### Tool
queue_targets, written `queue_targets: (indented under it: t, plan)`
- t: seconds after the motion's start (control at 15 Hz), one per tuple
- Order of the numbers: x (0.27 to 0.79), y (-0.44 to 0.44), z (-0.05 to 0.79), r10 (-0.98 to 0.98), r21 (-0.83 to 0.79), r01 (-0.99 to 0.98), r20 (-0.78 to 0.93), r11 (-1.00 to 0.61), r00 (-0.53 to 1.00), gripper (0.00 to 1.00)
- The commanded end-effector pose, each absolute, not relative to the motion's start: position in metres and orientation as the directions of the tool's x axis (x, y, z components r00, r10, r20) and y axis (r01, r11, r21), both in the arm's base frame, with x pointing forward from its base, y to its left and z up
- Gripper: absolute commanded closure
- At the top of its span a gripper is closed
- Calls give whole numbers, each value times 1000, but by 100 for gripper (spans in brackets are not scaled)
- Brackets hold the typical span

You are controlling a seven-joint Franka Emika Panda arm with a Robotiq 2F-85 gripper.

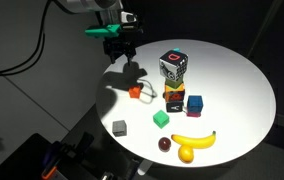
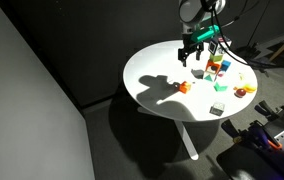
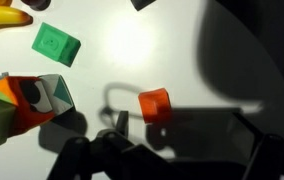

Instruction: Put the orange block on the table

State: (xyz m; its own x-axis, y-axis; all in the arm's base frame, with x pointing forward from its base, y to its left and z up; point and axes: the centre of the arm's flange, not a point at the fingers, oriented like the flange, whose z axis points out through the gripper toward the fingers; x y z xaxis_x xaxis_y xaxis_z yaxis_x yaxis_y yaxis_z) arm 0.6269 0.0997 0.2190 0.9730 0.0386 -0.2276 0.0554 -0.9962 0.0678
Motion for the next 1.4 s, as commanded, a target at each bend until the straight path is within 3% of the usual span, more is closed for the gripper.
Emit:
queue_targets:
  t: [0.0, 1.33]
  plan:
    - [593, 97, 246, 7, 47, 21, -276, -999, 961, 0]
    - [516, 80, 335, -62, 29, -59, -111, -998, 992, 0]
